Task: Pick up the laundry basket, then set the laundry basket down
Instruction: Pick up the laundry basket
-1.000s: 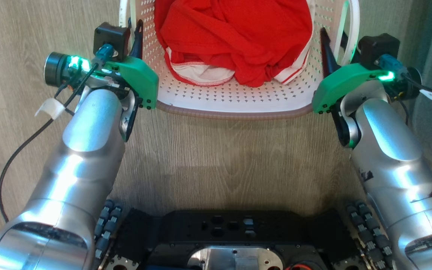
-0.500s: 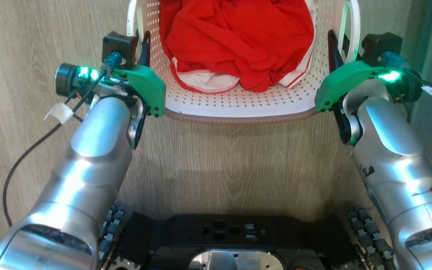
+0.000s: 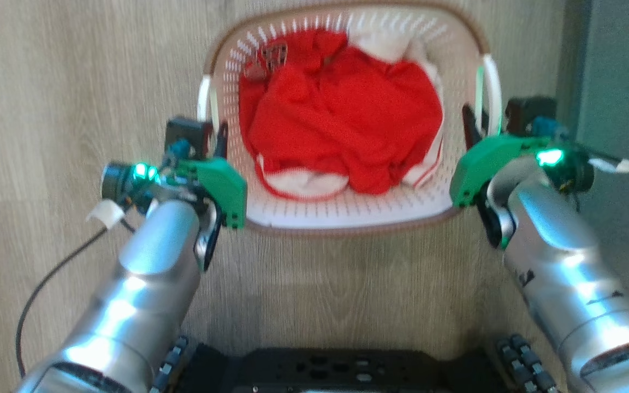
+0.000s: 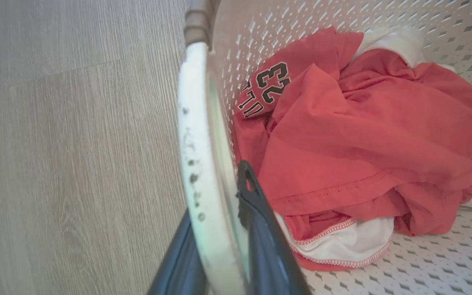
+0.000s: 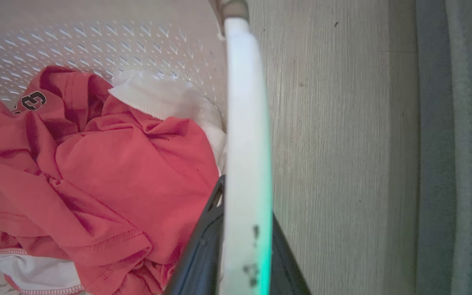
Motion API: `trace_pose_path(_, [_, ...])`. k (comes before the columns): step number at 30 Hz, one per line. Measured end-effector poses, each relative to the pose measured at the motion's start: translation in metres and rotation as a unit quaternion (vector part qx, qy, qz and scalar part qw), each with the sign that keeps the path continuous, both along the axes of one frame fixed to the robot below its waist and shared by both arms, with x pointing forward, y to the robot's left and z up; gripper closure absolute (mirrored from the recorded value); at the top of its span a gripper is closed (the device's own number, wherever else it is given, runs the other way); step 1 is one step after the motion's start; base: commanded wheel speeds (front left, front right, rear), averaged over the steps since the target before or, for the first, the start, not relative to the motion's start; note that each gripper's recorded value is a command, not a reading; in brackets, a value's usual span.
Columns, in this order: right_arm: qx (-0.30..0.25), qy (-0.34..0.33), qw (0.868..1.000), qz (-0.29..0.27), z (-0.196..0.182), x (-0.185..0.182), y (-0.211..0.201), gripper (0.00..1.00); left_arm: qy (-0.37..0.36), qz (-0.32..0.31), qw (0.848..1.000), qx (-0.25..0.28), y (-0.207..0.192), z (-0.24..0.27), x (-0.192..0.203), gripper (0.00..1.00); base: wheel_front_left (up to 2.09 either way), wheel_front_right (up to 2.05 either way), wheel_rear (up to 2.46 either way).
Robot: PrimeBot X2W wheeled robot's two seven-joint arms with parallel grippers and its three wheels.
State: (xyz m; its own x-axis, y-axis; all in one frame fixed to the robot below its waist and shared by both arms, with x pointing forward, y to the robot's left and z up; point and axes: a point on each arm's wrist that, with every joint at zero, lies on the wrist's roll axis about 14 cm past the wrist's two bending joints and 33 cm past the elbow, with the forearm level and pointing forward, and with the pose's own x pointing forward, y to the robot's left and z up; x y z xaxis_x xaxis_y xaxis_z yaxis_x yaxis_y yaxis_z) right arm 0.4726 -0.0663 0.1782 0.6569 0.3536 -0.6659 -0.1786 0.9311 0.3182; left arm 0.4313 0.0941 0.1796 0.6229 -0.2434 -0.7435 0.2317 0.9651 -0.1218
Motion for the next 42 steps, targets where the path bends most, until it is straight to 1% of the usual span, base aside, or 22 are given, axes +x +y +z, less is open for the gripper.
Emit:
trace_pose_path(15, [0.0, 0.033, 0.999, 0.013, 0.053, -0.056, 0.004, 1.0, 0.033, 0.012, 0.999, -0.007, 0.006, 0.045, -0.064, 1.0, 0.0, 0.0, 0.0])
trace_pose_path(27, [0.001, 0.062, 0.998, 0.013, 0.085, -0.113, 0.0, 1.0, 0.072, 0.006, 0.997, -0.012, 0.001, 0.071, -0.122, 1.0, 0.0, 0.0, 0.0])
trace_pose_path(36, [0.005, 0.045, 0.999, 0.011, 0.109, -0.131, 0.0, 1.0, 0.056, 0.003, 0.998, -0.01, 0.0, 0.09, -0.135, 1.0, 0.0, 0.0, 0.0])
trace_pose_path(42, [0.009, 0.044, 0.999, 0.012, 0.118, -0.152, 0.001, 1.0, 0.054, -0.001, 0.998, -0.008, 0.0, 0.097, -0.154, 1.0, 0.0, 0.0, 0.0])
